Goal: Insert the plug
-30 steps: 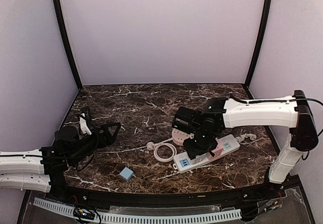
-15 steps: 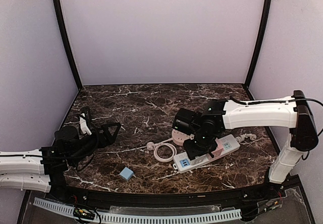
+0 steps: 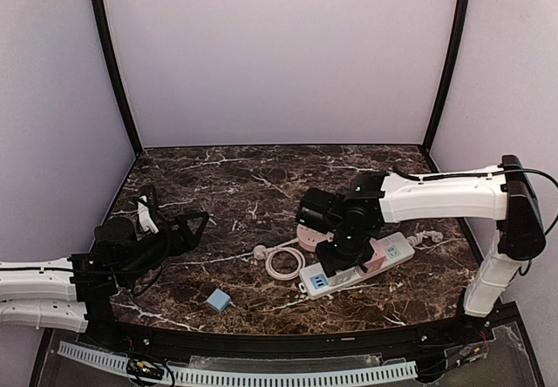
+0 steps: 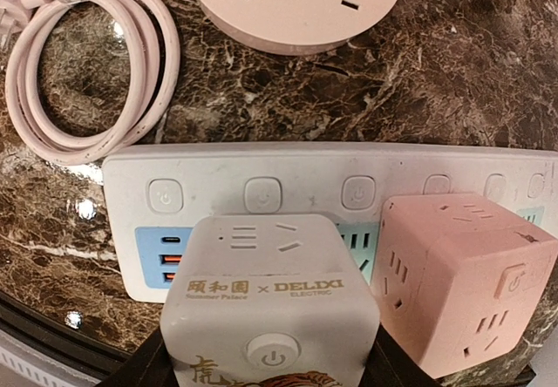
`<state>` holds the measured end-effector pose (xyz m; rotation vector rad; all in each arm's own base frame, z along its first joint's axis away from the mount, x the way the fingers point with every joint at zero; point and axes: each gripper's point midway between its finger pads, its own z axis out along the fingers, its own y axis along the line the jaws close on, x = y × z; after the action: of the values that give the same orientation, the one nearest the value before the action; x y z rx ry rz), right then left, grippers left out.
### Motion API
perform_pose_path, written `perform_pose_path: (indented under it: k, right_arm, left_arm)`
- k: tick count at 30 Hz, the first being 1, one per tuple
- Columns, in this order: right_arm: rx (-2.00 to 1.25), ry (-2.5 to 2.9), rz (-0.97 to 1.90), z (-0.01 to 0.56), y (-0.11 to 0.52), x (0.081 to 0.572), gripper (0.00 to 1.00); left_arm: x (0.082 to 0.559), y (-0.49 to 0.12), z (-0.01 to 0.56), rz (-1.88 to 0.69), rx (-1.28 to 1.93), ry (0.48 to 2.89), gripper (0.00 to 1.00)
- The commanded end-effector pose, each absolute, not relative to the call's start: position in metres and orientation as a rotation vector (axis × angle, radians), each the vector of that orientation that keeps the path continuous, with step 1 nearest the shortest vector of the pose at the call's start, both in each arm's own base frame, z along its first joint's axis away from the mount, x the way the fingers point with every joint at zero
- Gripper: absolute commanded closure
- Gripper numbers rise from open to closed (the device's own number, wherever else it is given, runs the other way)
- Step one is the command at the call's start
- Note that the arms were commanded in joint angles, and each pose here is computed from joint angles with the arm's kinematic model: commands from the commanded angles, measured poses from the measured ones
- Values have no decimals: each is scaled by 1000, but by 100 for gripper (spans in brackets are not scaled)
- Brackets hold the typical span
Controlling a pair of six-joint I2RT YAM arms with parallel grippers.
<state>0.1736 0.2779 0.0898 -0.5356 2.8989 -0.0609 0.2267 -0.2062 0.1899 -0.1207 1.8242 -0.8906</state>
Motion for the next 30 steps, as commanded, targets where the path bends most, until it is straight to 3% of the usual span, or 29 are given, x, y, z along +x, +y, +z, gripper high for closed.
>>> perform_pose_path:
  k: [1,15,30]
  right_arm:
    - [-527,2949,-224,75,254,176,100]
    - [-492,2972,-264,68,241,177,100]
    - [-500,3029,-364,19,236,164,100]
  left_arm:
    - [224,-206,183,-890,-115,1840,1]
    - [224,-206,182,-892,-116,1842,1]
    - [224,-206,182,-894,-117,1841,1]
